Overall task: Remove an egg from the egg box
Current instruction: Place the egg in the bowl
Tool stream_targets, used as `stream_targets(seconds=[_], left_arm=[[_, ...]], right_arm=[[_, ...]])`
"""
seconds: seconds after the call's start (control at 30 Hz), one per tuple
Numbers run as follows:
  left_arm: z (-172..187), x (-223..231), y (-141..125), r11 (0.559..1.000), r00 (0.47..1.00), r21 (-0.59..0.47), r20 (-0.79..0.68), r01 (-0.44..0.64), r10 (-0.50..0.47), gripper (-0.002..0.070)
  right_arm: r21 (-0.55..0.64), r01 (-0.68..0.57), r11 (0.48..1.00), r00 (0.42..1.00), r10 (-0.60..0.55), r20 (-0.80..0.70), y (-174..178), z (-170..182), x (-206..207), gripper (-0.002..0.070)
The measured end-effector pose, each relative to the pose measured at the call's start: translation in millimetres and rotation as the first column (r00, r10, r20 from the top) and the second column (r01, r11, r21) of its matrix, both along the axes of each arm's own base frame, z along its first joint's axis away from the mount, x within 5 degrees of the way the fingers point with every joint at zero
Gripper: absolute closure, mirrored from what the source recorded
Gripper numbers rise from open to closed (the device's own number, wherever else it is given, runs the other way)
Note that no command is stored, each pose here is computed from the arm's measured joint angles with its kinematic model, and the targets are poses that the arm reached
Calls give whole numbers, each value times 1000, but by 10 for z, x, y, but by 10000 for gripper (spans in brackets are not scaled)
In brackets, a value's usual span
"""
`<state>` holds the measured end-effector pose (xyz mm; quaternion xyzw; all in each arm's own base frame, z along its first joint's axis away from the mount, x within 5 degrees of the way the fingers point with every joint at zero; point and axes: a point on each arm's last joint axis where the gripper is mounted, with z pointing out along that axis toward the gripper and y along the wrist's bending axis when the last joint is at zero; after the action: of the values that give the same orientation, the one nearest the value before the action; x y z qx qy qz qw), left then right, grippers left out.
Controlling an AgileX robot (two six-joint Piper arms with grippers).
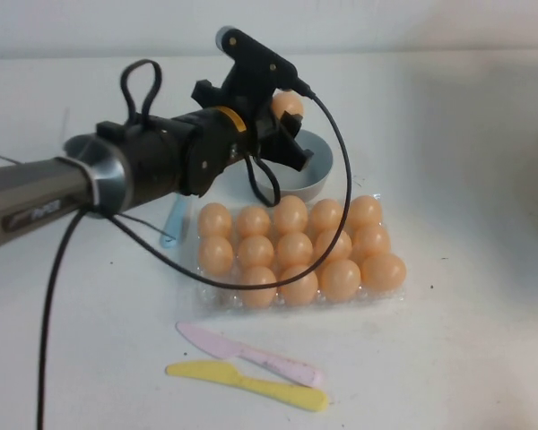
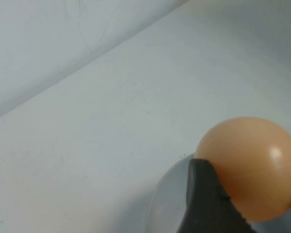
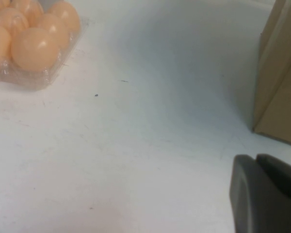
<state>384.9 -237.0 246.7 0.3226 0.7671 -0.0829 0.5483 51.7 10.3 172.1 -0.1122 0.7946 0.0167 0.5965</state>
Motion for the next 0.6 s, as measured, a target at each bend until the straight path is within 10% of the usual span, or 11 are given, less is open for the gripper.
stream_targets(seconds=[0.3,0.6], left_arm=[[-495,327,-203,1000,995,-13,-93,-28,26,357],[-484,358,-114,998,989,-9,-137,-55,53,211]], right_arm=[[0,0,1000,1000,0,0,0,0,0,694],[0,0,1000,1000,0,0,0,0,0,694]])
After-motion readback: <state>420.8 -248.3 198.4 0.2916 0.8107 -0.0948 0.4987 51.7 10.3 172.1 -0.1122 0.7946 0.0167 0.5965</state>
